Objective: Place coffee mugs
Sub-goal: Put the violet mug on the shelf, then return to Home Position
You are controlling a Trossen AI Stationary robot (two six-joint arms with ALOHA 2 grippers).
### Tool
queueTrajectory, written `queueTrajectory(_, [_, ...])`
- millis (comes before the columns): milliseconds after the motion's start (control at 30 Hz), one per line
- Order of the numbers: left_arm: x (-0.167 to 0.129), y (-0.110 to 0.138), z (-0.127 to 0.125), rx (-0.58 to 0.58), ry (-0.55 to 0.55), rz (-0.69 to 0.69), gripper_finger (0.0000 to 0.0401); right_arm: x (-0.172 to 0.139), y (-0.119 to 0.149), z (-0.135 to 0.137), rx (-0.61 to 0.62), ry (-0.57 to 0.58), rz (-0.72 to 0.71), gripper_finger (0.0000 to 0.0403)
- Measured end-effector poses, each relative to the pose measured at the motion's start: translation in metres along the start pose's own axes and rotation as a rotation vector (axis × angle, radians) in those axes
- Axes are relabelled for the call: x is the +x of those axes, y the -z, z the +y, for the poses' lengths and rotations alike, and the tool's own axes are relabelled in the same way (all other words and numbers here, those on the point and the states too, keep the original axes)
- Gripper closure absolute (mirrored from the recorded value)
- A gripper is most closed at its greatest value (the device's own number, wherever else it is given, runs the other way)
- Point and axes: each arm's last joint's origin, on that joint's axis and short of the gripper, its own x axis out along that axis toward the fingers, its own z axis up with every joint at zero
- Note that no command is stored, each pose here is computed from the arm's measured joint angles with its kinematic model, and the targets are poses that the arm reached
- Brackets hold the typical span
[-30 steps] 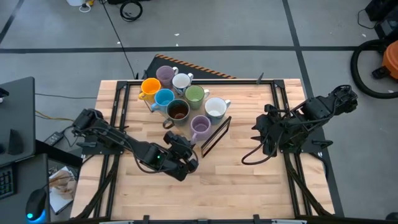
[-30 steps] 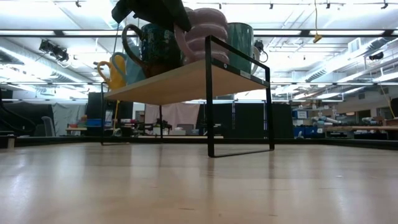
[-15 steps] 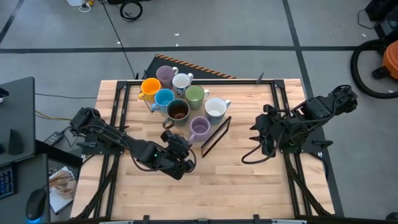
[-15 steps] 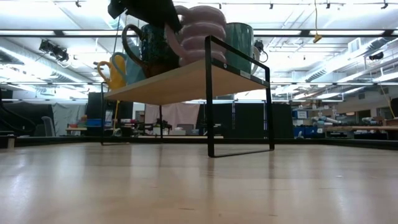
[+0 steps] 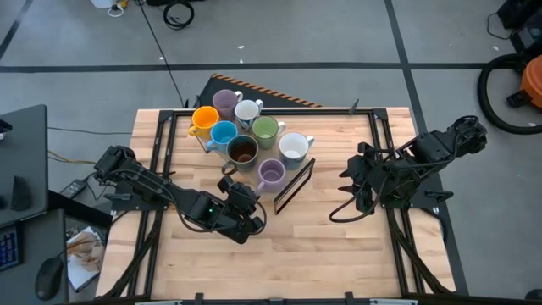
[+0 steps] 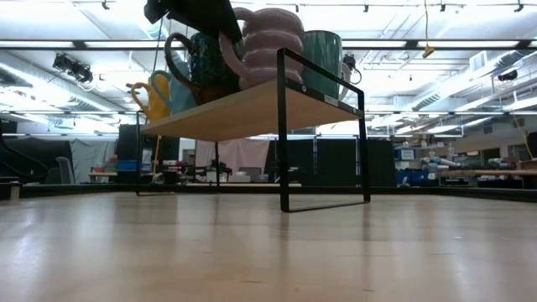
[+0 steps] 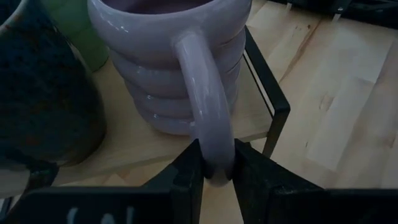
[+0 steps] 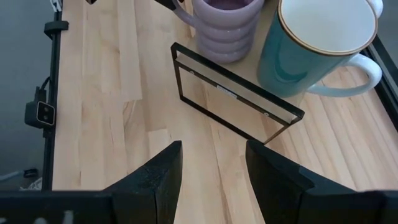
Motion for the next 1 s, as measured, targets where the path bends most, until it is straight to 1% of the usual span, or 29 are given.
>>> queueTrajectory(200, [0.000,0.000,0.000,0.000,-0.002,-0.003,0.0316,0.000,0.000,0.000,-0.001,0.000,0.000,0.0220])
queueTrajectory(467, [0.000,-0.001,0.000,-0.004,-0.022,-0.028,0.0261,0.000,0.000,0.000,-0.009,0.005,-0.003,0.0220])
queueTrajectory(567, [-0.001,-0.001,0.000,-0.006,-0.019,-0.030,0.0247,0.000,0.000,0.000,-0.011,0.005,-0.003,0.0220])
queueTrajectory(800, [-0.017,-0.011,0.009,-0.016,0.000,-0.067,0.0245,0.000,0.000,0.000,-0.011,0.005,-0.002,0.0220])
queueTrajectory(933, [-0.031,-0.019,0.015,-0.015,0.034,-0.104,0.0245,0.000,0.000,0.000,-0.011,0.005,-0.002,0.0220])
queueTrajectory(1000, [-0.039,-0.022,0.019,-0.036,0.057,-0.116,0.0245,0.000,0.000,0.000,-0.011,0.005,-0.002,0.0220])
